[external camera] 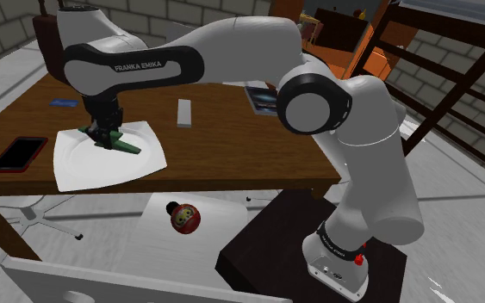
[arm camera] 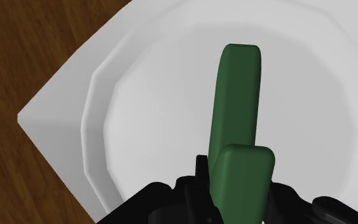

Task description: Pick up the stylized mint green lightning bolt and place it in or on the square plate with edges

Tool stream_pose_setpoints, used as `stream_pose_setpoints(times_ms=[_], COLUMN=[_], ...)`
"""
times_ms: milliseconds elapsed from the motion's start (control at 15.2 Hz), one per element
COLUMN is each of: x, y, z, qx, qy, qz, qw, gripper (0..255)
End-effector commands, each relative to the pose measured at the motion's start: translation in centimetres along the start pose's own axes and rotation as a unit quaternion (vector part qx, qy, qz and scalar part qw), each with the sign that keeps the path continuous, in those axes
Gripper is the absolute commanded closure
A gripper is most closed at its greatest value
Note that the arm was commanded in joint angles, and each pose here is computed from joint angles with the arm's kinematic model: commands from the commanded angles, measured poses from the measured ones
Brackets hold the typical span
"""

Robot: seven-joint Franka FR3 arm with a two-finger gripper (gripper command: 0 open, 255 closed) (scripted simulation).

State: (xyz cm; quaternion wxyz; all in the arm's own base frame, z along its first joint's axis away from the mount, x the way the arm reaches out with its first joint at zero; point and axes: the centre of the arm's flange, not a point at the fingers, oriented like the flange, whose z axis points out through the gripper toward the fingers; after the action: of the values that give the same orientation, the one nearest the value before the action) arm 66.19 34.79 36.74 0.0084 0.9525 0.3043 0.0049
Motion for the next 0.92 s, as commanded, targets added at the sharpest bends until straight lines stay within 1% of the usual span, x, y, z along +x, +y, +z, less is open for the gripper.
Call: stream_pose_setpoints(times_ms=[0,462,528,858], x=[-0.05,-0.05,-0.05,-0.05], y=[-0.09,-0.09,-0.09,-0.09], z=[0.72,0.72,0.72,0.72], qx=[0.0,0.0,0.0,0.0], qy=[0.0,0.0,0.0,0.0], qz=[0.0,0.0,0.0,0.0], qw=[1.0,1.0,1.0,1.0], gripper=[255,255,0,0])
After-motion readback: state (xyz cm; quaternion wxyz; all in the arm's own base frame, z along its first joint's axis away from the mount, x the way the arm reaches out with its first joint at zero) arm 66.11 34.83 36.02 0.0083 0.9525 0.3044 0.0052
